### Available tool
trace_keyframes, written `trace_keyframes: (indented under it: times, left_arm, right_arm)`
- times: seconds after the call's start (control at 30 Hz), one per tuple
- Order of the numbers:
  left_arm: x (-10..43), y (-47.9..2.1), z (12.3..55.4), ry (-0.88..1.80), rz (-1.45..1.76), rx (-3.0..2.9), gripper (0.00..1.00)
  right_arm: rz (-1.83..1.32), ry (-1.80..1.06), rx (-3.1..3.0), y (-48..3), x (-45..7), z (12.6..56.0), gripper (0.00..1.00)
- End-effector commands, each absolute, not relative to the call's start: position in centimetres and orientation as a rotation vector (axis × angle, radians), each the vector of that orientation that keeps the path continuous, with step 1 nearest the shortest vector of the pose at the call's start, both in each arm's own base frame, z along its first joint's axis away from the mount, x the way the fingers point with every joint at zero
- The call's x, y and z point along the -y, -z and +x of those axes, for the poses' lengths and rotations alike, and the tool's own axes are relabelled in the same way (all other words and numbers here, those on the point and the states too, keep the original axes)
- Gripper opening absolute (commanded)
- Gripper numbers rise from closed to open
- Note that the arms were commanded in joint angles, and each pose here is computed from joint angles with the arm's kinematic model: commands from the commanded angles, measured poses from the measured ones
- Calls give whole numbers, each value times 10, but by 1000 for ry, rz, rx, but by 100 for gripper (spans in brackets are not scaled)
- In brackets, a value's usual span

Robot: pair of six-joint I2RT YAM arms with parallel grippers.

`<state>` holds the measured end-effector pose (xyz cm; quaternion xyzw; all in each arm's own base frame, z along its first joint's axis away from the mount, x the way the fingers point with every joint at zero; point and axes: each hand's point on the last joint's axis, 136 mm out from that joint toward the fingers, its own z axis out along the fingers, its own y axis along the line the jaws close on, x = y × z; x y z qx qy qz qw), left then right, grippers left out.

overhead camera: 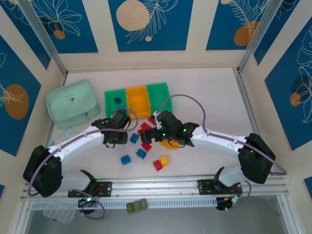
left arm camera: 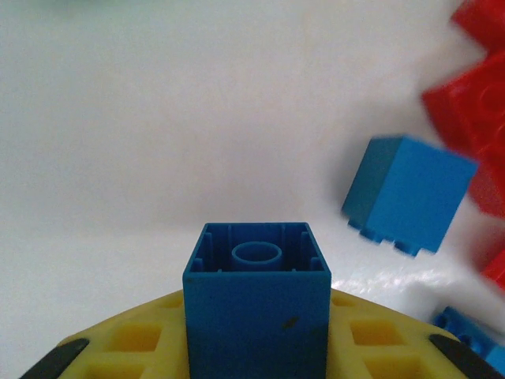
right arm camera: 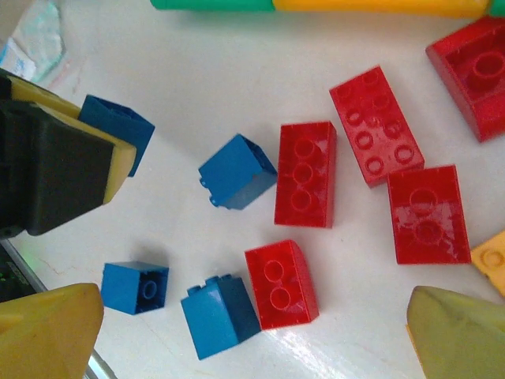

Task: Sort the legos into containers by color
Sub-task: Pick up the lego from the middle-left of the table, then place the lego in the container.

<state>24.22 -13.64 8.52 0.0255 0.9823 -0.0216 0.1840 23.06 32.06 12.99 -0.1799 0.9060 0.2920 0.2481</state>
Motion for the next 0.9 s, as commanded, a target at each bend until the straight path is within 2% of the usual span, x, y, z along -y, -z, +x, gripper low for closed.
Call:
trace_keyframes:
  times: [0.0, 0.3, 0.47, 0.7, 0.87]
  left_arm:
    - [127, -119, 274, 10, 56, -2673, 33]
    - [111, -145, 367, -8, -57, -2585, 31]
    - [98, -129, 413, -68, -108, -2607, 31]
    - [86, -99, 446, -174, -117, -2650, 32]
    - [87, -86, 455, -178, -119, -2674, 39]
  right_arm:
    - [-507, -868, -2406, -150, -332, 242, 99]
    - [-469, -867, -2366, -160, -329, 270, 99]
    - [-460, -853, -2368, -158, -325, 278, 99]
    - [-458, -829, -2381, -156, -321, 282, 99]
    - [-443, -832, -2382, -155, -317, 287, 99]
